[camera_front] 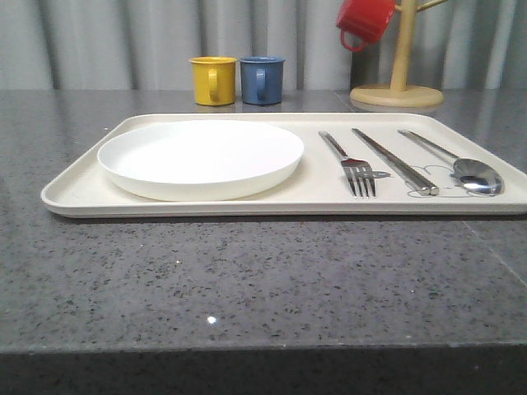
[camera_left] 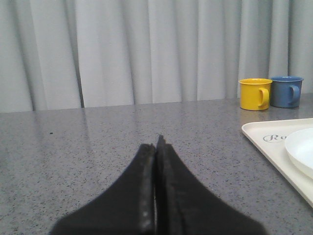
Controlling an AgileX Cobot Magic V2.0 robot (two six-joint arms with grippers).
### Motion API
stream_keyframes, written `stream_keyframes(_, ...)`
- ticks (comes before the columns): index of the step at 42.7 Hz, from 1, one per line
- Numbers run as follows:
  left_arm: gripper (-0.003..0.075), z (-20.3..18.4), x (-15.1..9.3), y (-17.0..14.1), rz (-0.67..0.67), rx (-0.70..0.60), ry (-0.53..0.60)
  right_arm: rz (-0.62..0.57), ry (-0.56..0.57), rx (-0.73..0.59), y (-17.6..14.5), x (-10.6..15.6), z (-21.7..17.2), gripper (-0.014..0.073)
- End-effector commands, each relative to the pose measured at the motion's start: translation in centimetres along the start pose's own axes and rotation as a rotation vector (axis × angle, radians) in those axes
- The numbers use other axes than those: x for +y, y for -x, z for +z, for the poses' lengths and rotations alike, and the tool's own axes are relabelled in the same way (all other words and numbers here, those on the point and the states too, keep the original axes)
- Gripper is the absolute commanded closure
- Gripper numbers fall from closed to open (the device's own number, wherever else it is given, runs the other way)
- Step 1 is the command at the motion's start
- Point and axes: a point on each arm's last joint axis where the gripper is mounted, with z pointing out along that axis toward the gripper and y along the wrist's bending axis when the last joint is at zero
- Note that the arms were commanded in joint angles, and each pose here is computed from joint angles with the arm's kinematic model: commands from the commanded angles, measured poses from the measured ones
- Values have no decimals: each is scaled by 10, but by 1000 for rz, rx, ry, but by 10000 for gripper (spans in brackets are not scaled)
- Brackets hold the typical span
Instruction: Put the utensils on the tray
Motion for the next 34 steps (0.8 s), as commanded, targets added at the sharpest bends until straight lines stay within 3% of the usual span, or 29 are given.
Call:
stream_keyframes(1,741,-2,1,6,-12,-89,11,-13,-26,-144,-5,-3,2,662)
stream_keyframes(9,741,-2,1,6,-12,-89,11,-12,-38,-246,-30,-5,8,662)
stream_keyframes(34,741,-2,1,6,-12,-89,11,-12,-17,-274,-27,-4,7,662)
